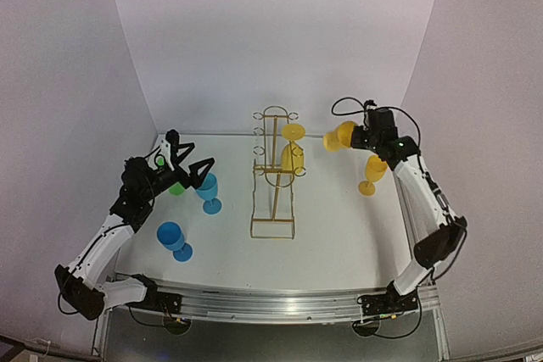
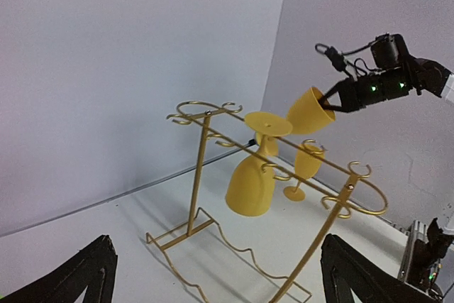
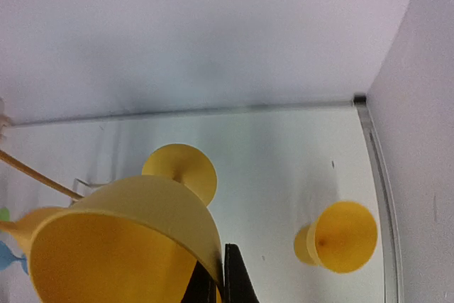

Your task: Place the wine glass upside down on the wine glass rack

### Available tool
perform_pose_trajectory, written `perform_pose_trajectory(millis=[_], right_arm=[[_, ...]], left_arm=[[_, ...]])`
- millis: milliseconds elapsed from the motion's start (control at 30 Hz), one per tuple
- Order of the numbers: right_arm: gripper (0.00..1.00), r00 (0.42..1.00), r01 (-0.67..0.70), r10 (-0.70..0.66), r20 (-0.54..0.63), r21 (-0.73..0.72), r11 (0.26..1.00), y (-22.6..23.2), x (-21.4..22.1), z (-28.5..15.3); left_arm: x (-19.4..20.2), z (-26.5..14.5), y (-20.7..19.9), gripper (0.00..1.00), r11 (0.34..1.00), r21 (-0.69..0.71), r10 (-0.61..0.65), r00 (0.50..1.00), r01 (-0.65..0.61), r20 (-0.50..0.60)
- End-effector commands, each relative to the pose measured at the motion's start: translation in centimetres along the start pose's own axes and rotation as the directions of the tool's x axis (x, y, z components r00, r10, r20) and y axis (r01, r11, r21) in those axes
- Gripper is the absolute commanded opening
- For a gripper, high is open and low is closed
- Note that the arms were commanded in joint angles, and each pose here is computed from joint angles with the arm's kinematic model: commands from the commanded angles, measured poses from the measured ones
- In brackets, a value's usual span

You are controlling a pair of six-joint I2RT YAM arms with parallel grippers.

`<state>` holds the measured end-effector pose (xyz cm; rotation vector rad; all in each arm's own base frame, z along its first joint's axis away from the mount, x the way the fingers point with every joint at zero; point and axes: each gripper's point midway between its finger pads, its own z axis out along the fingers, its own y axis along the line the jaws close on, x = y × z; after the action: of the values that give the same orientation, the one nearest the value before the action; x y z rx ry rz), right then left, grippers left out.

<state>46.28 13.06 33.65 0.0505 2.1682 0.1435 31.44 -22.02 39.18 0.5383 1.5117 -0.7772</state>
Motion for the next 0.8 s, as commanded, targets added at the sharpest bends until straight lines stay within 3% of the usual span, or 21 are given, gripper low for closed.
perform_pose_trajectory(millis=[0, 133, 267, 400, 533, 767], right_arm=[[0.00, 0.822, 0.179, -0.014, 0.569, -0.235, 0.955, 6.8, -11.3, -11.5], [0.00, 0.605, 0.395, -0.037, 0.796, -0.260, 0.881, 13.5, -14.1, -18.2], [0.00, 0.451, 0.538, 0.046, 0.892, -0.313, 0.783, 20.8, -13.8, -22.6], [0.00, 0.313, 0.622, 0.093, 0.945, -0.278, 0.732, 26.9, -12.1, -25.4], [0.00, 0.254, 0.639, 0.147, 0.956, -0.280, 0.717, 31.3, -11.1, -26.5], [0.00, 0.232, 0.652, 0.186, 0.955, -0.294, 0.699, 37.1, -9.0, -27.1]], left_arm=[[-3.1, -2.0, -4.6, 1.00, 0.974, 0.226, -0.053, 0.995, 0.033, 0.083], [-4.2, -2.6, -5.3, 1.00, 0.966, 0.250, -0.086, 0.992, 0.060, 0.095], [-7.1, -3.3, -6.0, 1.00, 0.954, 0.284, -0.145, 0.976, 0.094, 0.164], [-10.4, -4.1, -7.3, 1.00, 0.921, 0.358, -0.240, 0.950, 0.157, 0.201], [-12.6, -5.0, -8.5, 1.00, 0.876, 0.411, -0.356, 0.912, 0.251, 0.203], [-14.8, -5.1, -6.5, 1.00, 0.802, 0.379, -0.566, 0.791, 0.462, 0.233]])
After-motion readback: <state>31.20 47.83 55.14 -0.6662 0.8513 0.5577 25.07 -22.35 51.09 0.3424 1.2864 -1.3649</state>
